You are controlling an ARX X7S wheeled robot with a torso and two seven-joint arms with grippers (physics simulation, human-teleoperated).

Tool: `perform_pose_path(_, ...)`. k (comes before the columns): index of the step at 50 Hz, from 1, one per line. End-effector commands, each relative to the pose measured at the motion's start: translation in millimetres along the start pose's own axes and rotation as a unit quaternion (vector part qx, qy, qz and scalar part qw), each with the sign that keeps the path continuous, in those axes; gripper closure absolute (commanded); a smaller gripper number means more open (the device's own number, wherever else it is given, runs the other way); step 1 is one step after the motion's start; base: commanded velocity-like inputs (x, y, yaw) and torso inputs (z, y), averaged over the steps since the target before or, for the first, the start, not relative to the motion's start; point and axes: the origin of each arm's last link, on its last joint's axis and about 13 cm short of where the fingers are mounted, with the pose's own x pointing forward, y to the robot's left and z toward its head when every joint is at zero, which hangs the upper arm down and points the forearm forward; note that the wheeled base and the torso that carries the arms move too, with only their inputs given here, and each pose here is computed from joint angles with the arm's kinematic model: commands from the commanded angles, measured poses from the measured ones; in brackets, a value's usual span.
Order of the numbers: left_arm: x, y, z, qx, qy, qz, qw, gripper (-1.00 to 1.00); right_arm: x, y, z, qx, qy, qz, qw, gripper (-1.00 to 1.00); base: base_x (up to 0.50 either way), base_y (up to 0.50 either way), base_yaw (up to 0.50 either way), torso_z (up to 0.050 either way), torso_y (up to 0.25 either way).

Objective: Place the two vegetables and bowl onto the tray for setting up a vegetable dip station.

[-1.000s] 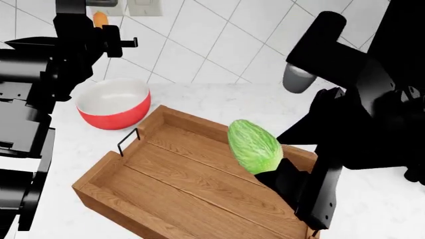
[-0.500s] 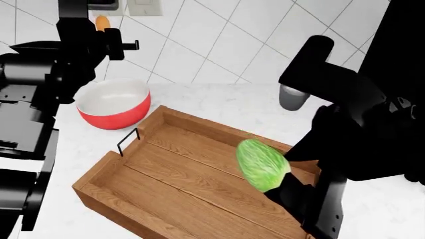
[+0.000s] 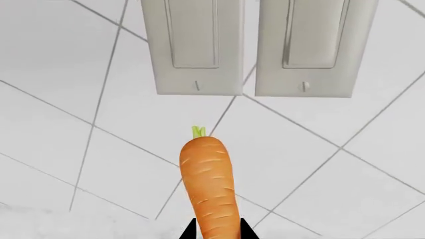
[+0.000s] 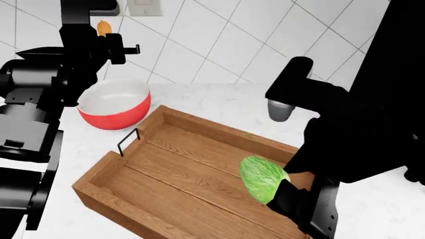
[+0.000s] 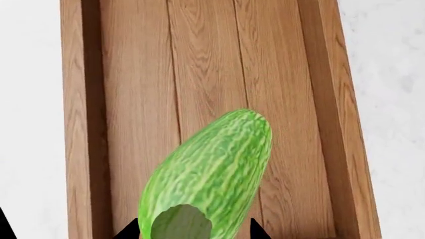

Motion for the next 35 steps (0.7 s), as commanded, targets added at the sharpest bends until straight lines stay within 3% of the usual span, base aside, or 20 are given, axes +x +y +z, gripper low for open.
perform_pose_path(1,1,1.9,0,-0.004,-0.003,0.005,1.0,1.0,5,-6.0,3,-0.001,0.018,0.006,1.0,1.0,0.0,0.0,0.0,0.0,0.0)
perform_pose_path(13,-1,2.2,2,-0.008,-0.005,0.006,1.0,1.0,5,-5.1,3,-0.012,0.032,0.027,0.999,1.0,0.0,0.0,0.0,0.001,0.0)
perform_pose_path(24,-1,3.5,1,-0.011,-0.005,0.007,1.0,1.0,9,-10.1,2,-0.004,0.057,0.012,0.998,1.0,0.0,0.0,0.0,0.0,0.001)
perform_pose_path(25,-1,3.8,2,-0.012,-0.006,0.007,1.0,1.0,7,-8.8,3,-0.015,0.055,0.014,0.998,-1.0,0.0,0.0,0.0,0.0,0.0)
perform_pose_path(35,-5,3.1,8,-0.014,-0.013,0.005,1.0,1.0,-24,-19.2,17,-0.042,0.024,-0.05,0.998,-1.0,0.0,0.0,0.0,0.0,0.0)
